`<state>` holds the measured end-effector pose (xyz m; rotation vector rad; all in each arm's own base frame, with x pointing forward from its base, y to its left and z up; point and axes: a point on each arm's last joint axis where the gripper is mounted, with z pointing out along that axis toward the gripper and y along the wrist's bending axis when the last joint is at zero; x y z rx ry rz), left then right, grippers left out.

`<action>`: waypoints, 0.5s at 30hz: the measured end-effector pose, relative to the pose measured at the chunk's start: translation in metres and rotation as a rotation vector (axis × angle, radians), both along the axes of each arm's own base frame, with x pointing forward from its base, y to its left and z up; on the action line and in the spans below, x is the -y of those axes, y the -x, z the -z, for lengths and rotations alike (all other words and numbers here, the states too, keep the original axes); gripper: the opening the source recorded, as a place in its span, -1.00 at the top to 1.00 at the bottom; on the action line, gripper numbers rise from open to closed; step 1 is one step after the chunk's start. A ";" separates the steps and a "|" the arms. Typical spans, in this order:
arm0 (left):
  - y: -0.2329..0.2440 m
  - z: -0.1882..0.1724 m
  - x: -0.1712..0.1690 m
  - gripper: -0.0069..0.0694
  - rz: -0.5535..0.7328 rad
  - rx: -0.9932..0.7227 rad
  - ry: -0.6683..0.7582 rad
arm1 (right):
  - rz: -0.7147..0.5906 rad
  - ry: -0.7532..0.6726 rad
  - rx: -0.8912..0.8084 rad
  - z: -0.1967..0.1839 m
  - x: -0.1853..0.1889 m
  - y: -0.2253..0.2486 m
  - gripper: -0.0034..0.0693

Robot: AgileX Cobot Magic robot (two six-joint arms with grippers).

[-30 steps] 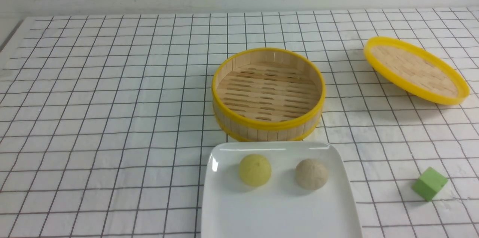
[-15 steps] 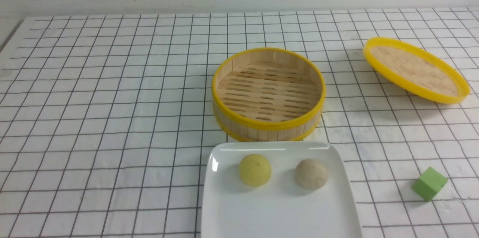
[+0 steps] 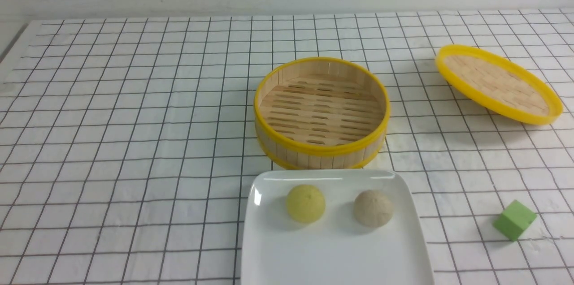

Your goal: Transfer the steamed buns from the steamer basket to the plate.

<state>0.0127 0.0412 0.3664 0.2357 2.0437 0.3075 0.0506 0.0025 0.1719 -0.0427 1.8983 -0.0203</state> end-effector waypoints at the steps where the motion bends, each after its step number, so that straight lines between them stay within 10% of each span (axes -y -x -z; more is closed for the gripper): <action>1: 0.000 0.000 0.000 -0.20 0.000 0.000 0.000 | 0.007 -0.005 0.001 0.000 0.000 0.000 -0.33; 15: 0.000 0.000 0.000 -0.20 0.000 0.000 0.000 | 0.114 -0.035 0.007 0.000 0.009 0.000 -0.02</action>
